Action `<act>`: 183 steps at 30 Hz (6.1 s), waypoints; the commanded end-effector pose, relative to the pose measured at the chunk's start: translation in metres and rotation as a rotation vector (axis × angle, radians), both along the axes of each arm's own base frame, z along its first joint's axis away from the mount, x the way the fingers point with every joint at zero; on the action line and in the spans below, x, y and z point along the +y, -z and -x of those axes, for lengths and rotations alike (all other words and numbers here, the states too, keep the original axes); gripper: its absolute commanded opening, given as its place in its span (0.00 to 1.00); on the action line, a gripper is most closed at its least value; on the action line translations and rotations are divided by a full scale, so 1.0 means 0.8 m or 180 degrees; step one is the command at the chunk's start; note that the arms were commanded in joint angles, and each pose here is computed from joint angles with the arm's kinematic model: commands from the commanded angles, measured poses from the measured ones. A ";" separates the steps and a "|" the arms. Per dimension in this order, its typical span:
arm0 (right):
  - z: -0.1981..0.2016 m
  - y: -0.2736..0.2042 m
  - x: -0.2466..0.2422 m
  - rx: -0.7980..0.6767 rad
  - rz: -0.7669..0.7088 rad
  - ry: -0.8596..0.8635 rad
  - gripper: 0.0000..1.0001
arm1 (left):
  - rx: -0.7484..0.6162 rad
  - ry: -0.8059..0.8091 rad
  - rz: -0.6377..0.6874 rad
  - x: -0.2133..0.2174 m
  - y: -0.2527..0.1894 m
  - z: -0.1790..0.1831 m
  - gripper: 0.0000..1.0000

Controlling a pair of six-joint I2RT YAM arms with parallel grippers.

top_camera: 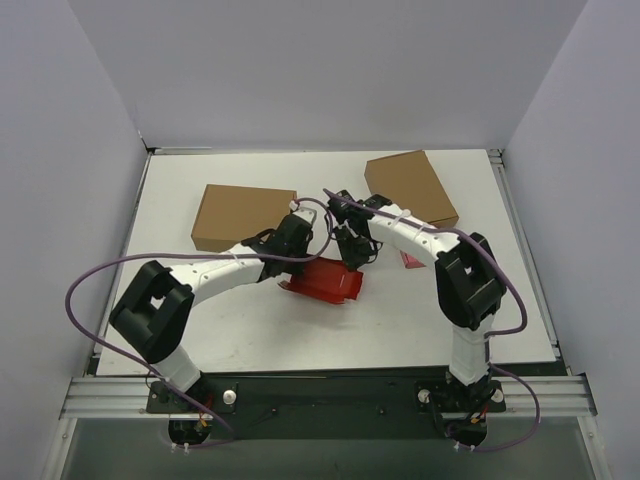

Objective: Fold the paper box
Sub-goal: Fold the paper box at the center of the board.

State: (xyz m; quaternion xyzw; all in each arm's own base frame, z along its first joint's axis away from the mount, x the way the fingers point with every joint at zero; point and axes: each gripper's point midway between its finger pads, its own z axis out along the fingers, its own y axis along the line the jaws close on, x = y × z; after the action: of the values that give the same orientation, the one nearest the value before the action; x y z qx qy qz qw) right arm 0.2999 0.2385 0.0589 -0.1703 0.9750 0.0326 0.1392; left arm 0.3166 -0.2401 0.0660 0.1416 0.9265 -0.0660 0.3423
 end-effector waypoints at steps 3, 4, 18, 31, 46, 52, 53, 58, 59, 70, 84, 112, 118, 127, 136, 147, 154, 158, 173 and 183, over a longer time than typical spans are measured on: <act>-0.016 -0.007 0.029 0.0171 -0.0457 0.0640 0.24 | -0.0029 0.0155 0.0536 -0.056 -0.037 -0.016 0.03; -0.015 -0.013 0.028 0.0140 -0.0479 0.0618 0.27 | 0.0018 0.0147 0.0510 -0.054 -0.031 -0.016 0.03; 0.014 -0.090 -0.063 -0.0306 -0.0851 0.0540 0.53 | 0.0209 0.0322 0.0484 -0.037 -0.009 -0.024 0.03; -0.001 -0.060 -0.048 -0.0195 -0.0632 -0.0071 0.31 | 0.0209 0.0376 0.0485 -0.037 -0.009 -0.022 0.02; 0.011 -0.032 -0.022 -0.0053 -0.0502 -0.0439 0.25 | 0.0201 0.0366 0.0510 -0.037 -0.010 -0.021 0.01; 0.008 -0.050 -0.033 -0.0137 -0.0595 -0.0299 0.30 | 0.0209 0.0376 0.0493 -0.036 -0.009 -0.020 0.01; 0.007 -0.053 -0.036 -0.0149 -0.0616 -0.0261 0.32 | 0.0205 0.0376 0.0496 -0.036 -0.009 -0.020 0.01; -0.002 -0.053 -0.055 -0.0180 -0.0583 -0.0152 0.34 | 0.0190 0.0392 0.0490 -0.036 -0.009 -0.020 0.01; -0.004 -0.051 -0.055 -0.0173 -0.0577 -0.0151 0.33 | 0.0194 0.0392 0.0488 -0.035 -0.008 -0.020 0.01; 0.008 -0.029 -0.041 -0.0034 -0.0484 -0.0335 0.30 | 0.0197 0.0395 0.0482 -0.035 -0.010 -0.019 0.01; 0.026 -0.009 -0.010 0.0069 -0.0461 -0.0627 0.18 | 0.0204 0.0387 0.0485 -0.034 -0.011 -0.018 0.00; -0.012 0.006 0.051 0.0224 -0.0626 0.0108 0.08 | 0.0432 0.0304 0.0805 -0.071 0.001 -0.008 0.00; -0.022 -0.004 0.055 0.0169 -0.0708 0.0122 0.25 | 0.0465 0.0333 0.0749 -0.064 0.008 -0.006 0.00; -0.018 -0.086 0.008 -0.0107 -0.1103 0.0393 0.52 | 0.0407 0.0226 0.0730 -0.032 0.007 -0.025 0.00; 0.021 -0.161 0.004 -0.0057 -0.1482 0.0662 0.49 | 0.0001 -0.0007 0.1011 -0.040 -0.041 -0.060 0.00; 0.030 -0.158 0.044 0.0331 -0.1751 0.0739 0.47 | -0.0565 -0.0533 0.1356 -0.029 -0.114 -0.132 0.00; 0.007 -0.147 0.010 0.0231 -0.1778 0.1149 0.47 | -0.0815 -0.0418 0.1562 -0.036 -0.144 -0.141 0.00; -0.002 -0.153 -0.010 0.0086 -0.1773 0.1283 0.47 | -0.0852 -0.0421 0.1559 -0.033 -0.146 -0.139 0.00; -0.058 -0.197 -0.118 -0.0757 -0.1855 0.1625 0.49 | -0.0741 -0.0087 0.1651 -0.041 -0.138 -0.109 0.00; -0.062 -0.131 -0.111 -0.0483 -0.1859 0.1615 0.40 | -0.0624 -0.0052 0.1663 -0.040 -0.125 -0.095 0.00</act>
State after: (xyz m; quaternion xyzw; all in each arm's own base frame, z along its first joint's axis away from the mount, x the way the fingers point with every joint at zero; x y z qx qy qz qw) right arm 0.3478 0.1300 0.1786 0.1510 0.9203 0.2410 0.2686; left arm 0.3926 -0.2678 0.1375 0.0394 0.8643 -0.2592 0.4293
